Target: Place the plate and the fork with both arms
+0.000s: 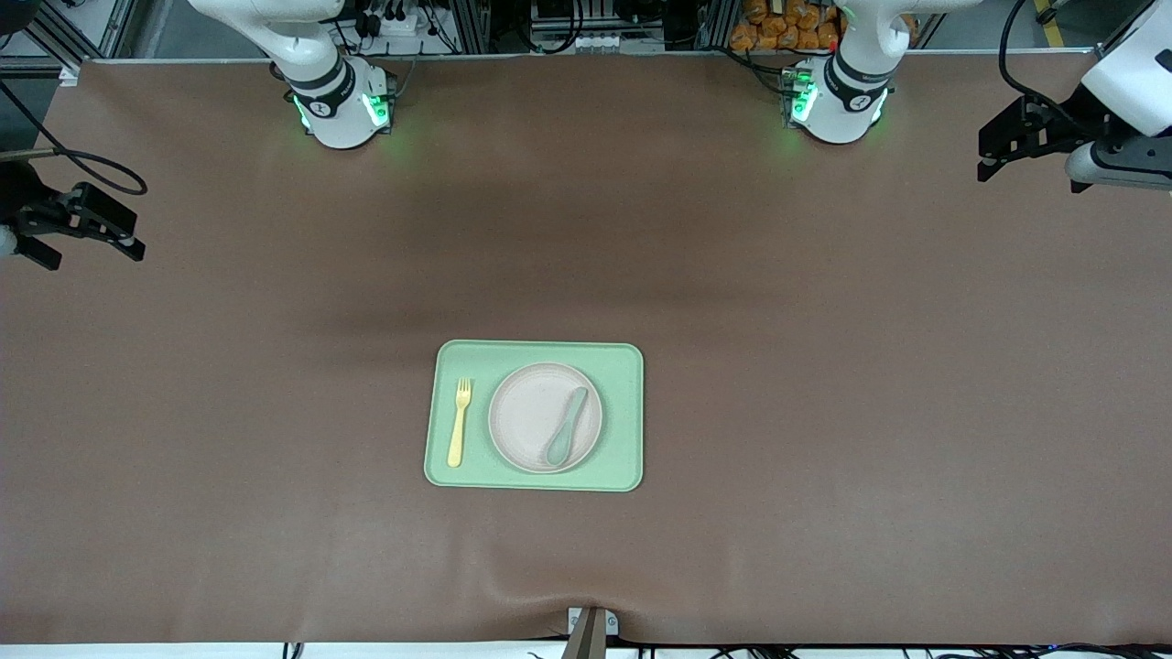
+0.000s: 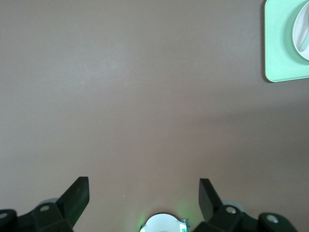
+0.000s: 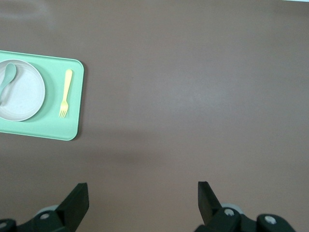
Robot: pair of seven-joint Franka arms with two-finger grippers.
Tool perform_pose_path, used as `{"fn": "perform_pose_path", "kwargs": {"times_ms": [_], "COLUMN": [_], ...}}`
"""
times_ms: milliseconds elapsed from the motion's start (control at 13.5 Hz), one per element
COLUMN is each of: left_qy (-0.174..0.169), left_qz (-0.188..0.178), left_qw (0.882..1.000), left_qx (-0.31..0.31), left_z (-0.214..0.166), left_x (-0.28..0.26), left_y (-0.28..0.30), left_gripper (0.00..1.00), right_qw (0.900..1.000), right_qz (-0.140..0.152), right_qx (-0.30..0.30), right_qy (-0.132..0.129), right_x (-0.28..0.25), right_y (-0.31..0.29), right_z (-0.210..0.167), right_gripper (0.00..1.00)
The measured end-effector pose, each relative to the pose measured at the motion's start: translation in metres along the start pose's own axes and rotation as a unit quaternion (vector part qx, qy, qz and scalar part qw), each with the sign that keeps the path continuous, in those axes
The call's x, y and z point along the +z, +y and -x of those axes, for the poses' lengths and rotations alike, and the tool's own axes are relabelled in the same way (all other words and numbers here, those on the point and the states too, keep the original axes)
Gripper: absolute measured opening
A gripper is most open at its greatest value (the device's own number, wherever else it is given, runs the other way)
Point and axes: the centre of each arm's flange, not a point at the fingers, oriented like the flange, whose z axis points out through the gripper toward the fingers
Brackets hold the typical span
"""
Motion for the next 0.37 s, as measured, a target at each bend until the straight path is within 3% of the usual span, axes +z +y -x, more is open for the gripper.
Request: {"fn": "perform_pose_path", "kwargs": {"times_ms": [370], "left_qy": [0.0], "left_qz": [0.0], "left_qw": [1.0], "left_qx": [0.0], "left_z": [0.0], "left_x": [0.0], "left_y": [0.0001], "left_gripper": [1.0], "right_qw": [1.0], "right_qz": [-0.001], "right_qx": [0.008], "right_qy": [-0.016], "right_x": [0.0017], "right_y": [0.0082], "right_z": [0.0047], "right_gripper": [1.0]}}
